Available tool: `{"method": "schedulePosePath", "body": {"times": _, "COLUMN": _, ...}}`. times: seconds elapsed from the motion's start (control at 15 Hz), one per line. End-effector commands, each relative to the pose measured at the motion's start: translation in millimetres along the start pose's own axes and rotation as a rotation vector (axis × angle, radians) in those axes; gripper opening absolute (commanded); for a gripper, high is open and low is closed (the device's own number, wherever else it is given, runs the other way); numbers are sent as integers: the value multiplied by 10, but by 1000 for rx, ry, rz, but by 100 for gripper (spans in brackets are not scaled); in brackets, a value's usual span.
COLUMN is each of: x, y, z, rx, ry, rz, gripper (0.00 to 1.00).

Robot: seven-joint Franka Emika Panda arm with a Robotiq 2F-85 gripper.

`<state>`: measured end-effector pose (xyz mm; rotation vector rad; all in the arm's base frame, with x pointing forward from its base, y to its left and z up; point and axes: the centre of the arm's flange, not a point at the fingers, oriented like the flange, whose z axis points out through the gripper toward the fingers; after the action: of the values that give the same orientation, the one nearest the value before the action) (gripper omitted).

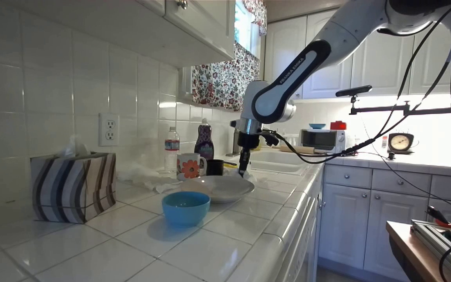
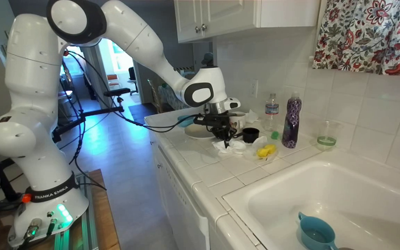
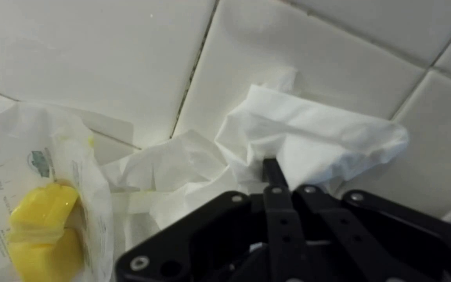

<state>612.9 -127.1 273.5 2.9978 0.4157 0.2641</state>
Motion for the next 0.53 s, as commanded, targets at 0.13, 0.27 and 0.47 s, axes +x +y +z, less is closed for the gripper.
{"method": "schedulePosePath", "body": {"times": 0.13, "x": 472, "y": 15, "z": 95, "rx": -10, "ry": -8, "rz": -5, "gripper": 0}}
{"method": "schedulePosePath", "body": {"times": 0.27, "x": 595, "y": -30, "z": 109, "rx": -7, "ry": -3, "rz": -18, "gripper": 0}}
{"method": "schedulePosePath", "body": {"times": 0.47, "x": 765, "y": -107, "z": 131, "rx": 4, "ry": 3, "rz": -44, "gripper": 0}}
